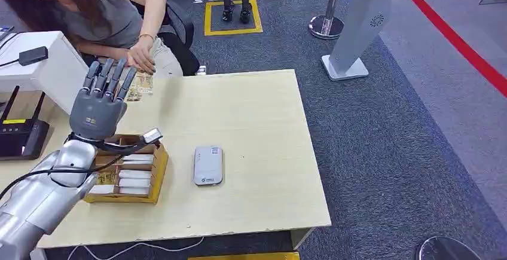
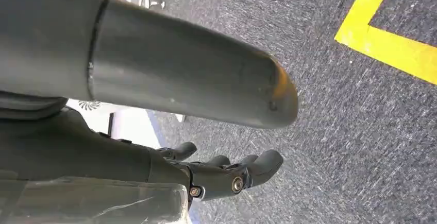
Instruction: Pass the card to the sensor for recognition and then transmit it.
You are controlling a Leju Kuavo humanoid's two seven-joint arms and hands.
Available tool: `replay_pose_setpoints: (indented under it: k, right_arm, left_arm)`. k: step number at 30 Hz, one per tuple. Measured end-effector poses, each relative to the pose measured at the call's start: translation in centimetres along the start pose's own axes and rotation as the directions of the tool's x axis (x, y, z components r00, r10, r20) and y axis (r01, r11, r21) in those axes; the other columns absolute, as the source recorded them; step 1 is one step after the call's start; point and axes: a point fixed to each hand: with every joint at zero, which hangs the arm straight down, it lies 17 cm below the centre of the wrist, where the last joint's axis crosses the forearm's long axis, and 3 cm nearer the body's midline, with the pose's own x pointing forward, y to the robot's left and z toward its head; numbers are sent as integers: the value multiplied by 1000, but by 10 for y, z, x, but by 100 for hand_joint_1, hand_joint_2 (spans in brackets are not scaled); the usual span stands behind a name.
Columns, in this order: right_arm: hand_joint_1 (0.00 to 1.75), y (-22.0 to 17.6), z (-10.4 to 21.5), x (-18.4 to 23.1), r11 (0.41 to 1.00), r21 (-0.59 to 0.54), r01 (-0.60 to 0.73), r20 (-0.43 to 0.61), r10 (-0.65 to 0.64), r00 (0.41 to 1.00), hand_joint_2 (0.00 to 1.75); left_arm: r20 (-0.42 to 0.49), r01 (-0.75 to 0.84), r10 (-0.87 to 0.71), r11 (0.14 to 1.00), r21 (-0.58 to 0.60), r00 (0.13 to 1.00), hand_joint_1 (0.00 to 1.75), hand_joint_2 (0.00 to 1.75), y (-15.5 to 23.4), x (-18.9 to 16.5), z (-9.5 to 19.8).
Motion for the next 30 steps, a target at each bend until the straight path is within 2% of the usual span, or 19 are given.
replay_pose_setpoints:
  k: [5,8,10,11,14,17,19,21,23,24,28,30]
  right_arm:
    - [0,7,-1,-7,1000,5,30,-4,-30,1000,0]
    - [0,11,-2,-13,999,7,39,-10,-39,999,0]
    - [0,15,-2,-17,998,12,56,-17,-56,998,0]
    - [0,17,-2,-19,998,17,68,-21,-68,998,0]
    - [0,22,-2,-24,996,25,89,-29,-88,996,0]
    - [0,23,-3,-26,993,25,114,-32,-113,993,0]
    - [0,24,-3,-28,990,24,136,-34,-135,990,0]
    - [0,26,-3,-30,989,24,143,-37,-142,989,0]
    - [0,27,-3,-32,988,26,150,-41,-149,988,0]
    - [0,27,-3,-32,988,27,153,-43,-152,987,0]
    - [0,27,-3,-34,987,24,160,-49,-158,986,0]
    - [0,26,-4,-35,987,14,157,-48,-157,986,0]
  left_arm:
    - [89,-137,131,989,61,987,0,175,37,42,19]
    - [49,-212,209,973,86,977,0,175,52,37,26]
    - [-1,-392,394,915,93,919,0,175,60,31,31]
    - [-28,-509,515,854,109,857,0,175,67,29,34]
    - [-52,-660,671,738,142,739,0,175,80,29,46]
    - [-74,-844,856,518,140,512,0,175,87,35,63]
    - [-104,-948,955,289,131,277,0,175,86,40,79]
    - [-133,-993,990,67,99,53,0,175,83,48,98]
    - [-169,-979,965,-189,80,-200,0,175,84,56,121]
    - [-178,-959,943,-272,78,-282,0,175,85,57,132]
    - [-210,-892,867,-440,102,-452,0,175,88,56,162]
    - [-228,-861,830,-495,118,-509,0,175,88,59,176]
